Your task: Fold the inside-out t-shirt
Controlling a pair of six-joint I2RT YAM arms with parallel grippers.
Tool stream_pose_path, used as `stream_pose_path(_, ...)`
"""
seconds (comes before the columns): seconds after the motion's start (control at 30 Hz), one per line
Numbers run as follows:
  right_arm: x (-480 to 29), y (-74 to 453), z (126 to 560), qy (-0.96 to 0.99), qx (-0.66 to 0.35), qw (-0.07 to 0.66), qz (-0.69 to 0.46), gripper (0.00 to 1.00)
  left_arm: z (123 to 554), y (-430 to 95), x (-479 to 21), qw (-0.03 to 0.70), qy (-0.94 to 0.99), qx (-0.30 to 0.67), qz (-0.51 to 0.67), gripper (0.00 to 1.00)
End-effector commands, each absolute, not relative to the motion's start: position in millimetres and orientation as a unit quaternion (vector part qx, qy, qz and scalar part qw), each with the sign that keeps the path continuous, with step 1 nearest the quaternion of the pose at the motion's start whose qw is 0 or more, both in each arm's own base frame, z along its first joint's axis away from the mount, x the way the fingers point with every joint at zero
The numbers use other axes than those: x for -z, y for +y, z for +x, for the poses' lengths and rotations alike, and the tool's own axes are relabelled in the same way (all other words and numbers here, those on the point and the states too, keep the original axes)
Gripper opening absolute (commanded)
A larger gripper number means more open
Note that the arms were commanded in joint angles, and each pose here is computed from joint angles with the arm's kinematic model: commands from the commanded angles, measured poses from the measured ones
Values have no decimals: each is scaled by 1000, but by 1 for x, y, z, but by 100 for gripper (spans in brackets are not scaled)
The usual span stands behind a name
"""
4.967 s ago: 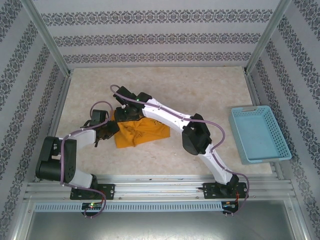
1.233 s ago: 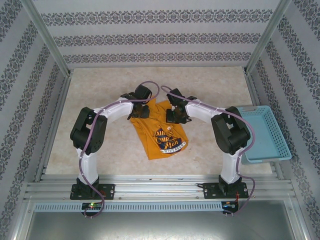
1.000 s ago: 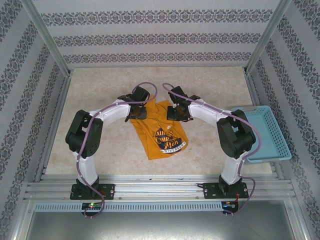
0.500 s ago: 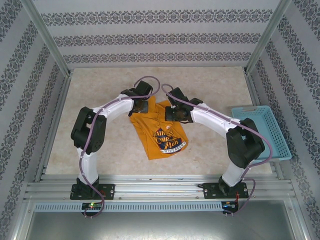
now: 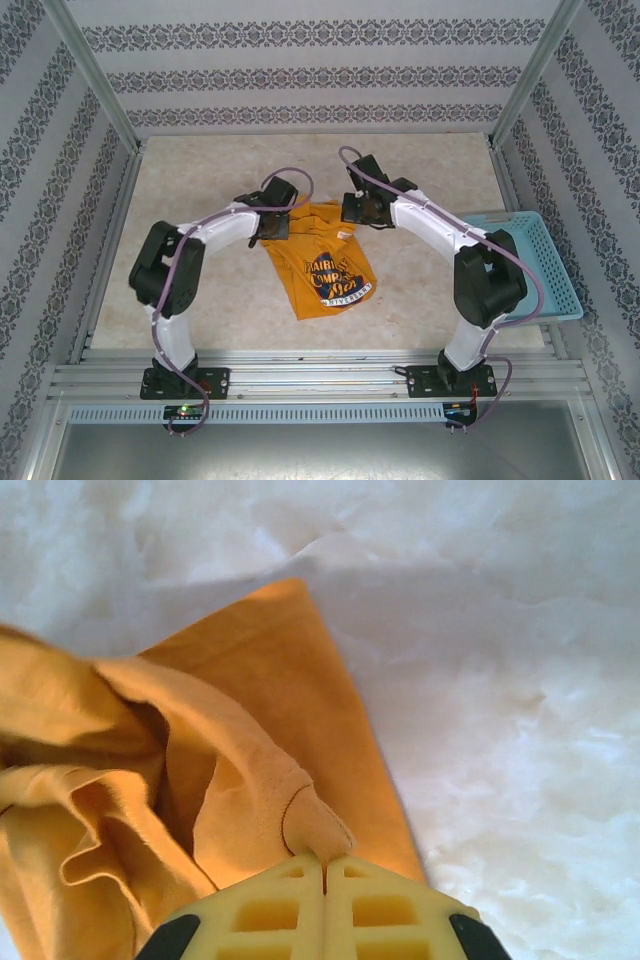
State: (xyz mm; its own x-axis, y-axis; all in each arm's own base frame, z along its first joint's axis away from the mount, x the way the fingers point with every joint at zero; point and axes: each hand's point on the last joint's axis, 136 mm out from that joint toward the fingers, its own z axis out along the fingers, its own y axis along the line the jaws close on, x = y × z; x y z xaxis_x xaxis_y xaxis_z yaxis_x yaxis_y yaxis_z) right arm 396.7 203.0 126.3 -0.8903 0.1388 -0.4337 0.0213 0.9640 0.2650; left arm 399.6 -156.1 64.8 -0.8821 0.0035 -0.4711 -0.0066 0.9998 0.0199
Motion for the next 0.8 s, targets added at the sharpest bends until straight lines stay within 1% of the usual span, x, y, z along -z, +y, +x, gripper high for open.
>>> stream_pose_path(0.0, -127, 194, 398, 969, -113, 215, 37, 0, 412, -156, -109, 329, 944, 35, -14, 0)
stream_pose_path(0.1, -129, 188, 401, 972, -101, 210, 39, 0, 408, -149, -119, 358, 931, 65, -31, 0)
stream_pose_path(0.27, -140, 182, 413, 973, -78, 214, 38, 0, 406, -143, -114, 359, 926, 106, -47, 0)
stream_pose_path(0.5, -153, 180, 442, 974, -32, 223, 26, 0, 407, -136, -92, 340, 933, 108, -51, 0)
stream_pose_path(0.63, -147, 189, 456, 976, -29, 214, 21, 0, 410, -134, -79, 318, 942, 97, -45, 0)
stream_pose_path(0.77, -143, 183, 470, 977, 12, 211, 15, 0, 411, -124, -73, 314, 945, 81, -52, 0)
